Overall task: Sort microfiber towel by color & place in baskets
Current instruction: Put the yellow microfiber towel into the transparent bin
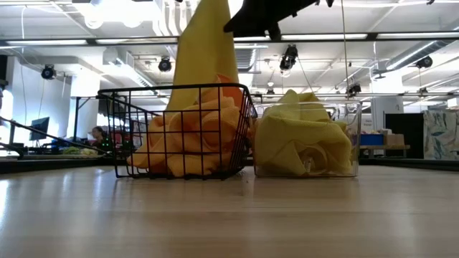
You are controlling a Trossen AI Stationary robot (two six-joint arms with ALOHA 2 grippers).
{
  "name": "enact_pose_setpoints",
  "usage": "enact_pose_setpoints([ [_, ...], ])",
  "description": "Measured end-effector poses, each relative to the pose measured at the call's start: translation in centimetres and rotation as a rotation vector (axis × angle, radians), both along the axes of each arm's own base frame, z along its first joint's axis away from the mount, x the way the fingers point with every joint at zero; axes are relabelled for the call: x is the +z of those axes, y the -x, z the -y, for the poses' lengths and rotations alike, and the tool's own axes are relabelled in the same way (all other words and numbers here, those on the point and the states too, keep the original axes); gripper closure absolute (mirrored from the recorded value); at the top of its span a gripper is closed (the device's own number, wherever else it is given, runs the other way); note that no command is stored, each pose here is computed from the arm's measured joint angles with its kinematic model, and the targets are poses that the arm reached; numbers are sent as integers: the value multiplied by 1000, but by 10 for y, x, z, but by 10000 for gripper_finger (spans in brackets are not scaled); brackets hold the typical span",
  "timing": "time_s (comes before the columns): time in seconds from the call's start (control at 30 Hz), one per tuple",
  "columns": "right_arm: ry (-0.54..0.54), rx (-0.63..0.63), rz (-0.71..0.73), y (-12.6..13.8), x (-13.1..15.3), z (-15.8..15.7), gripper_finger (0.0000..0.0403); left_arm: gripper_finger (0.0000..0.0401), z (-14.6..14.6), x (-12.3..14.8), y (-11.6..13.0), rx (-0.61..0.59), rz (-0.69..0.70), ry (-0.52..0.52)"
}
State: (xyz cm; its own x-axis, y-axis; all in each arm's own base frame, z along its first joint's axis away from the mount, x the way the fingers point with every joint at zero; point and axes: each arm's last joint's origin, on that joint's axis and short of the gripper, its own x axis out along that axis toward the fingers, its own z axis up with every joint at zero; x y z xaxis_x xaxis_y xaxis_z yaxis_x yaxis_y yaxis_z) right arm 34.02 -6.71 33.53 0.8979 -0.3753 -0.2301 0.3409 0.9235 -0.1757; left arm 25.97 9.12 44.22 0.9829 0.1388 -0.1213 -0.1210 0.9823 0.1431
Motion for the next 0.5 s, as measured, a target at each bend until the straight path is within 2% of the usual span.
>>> enact_pose_setpoints([
  [0.17, 52, -213, 10, 2, 2, 5, 109, 401, -1, -3, -3, 0, -8, 11],
  [0.23, 61, -236, 13, 2, 2, 6, 74, 401, -1, -3, -5, -2, -4, 19],
  [0.3, 57, -149, 29, 1, 3, 8, 49, 401, 1, -3, -10, -25, 15, 28],
  [0.4, 30, 44, 93, -7, 4, 7, 38, 401, 7, -6, -20, -88, 29, 42],
  [0.5, 66, 75, 114, -11, 4, 6, 56, 401, 12, -9, -26, -114, 23, 45],
])
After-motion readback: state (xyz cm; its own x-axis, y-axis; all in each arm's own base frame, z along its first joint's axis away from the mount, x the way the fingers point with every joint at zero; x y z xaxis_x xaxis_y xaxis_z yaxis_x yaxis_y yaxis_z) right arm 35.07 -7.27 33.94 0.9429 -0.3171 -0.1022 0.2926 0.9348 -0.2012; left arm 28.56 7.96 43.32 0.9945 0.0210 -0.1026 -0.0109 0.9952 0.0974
